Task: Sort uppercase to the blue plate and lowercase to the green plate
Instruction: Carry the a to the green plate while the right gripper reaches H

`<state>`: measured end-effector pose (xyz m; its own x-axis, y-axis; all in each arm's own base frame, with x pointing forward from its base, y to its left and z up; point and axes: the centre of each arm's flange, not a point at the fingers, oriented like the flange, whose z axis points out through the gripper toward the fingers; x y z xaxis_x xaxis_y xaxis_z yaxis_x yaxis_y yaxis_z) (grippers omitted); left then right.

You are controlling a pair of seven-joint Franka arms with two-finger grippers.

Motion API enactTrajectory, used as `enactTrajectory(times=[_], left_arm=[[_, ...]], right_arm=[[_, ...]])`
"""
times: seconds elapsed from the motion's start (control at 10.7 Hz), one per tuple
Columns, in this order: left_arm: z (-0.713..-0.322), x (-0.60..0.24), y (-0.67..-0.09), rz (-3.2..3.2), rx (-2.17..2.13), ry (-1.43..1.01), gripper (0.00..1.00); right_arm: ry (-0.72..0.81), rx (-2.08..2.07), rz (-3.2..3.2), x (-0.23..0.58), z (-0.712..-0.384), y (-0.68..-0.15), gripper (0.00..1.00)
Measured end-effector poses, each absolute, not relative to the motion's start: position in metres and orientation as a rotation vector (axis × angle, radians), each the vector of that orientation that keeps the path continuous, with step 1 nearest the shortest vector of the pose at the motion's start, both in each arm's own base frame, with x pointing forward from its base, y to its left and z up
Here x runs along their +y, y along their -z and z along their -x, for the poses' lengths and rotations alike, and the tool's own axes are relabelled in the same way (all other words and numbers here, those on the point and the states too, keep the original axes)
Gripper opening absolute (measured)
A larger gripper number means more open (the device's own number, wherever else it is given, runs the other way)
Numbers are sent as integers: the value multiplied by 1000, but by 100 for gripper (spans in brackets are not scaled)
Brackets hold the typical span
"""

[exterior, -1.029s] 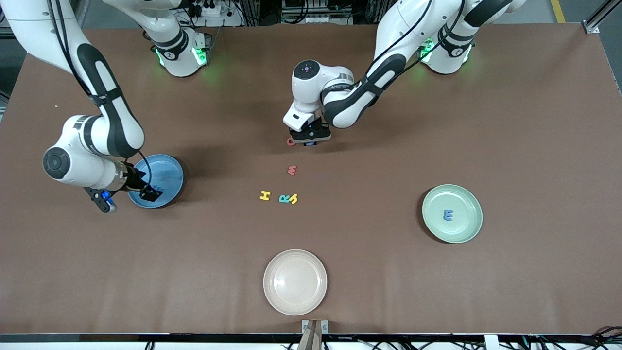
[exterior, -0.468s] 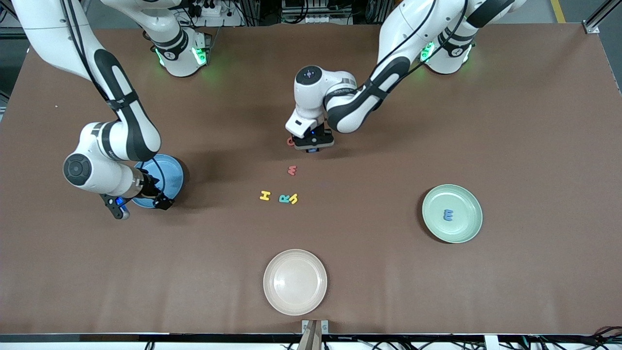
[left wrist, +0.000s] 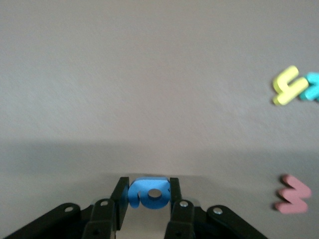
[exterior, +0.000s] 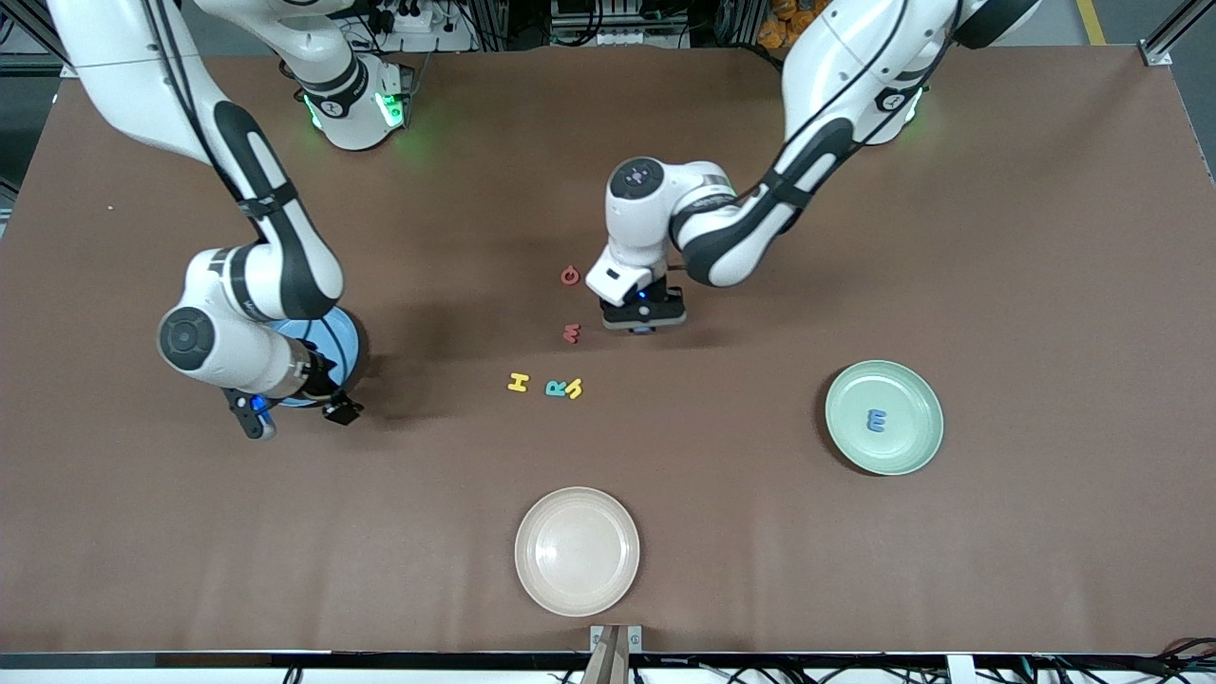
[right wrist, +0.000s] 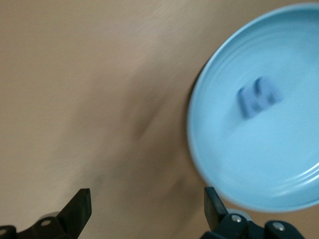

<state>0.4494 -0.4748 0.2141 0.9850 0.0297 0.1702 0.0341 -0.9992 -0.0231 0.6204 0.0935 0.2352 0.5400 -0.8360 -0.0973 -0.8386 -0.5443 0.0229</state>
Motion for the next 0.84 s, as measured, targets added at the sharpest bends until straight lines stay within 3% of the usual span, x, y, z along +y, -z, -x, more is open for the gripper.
enactTrajectory(times=[0.37,0.84], left_arm=[[-511,-413,-261,3093,33,203,37],[-568,-321,-292,3081,83,154,37]], right_arm=[[-113,1654,2621,152,-637,-237,100],[-116,1912,2443,208,-633,-230,100]])
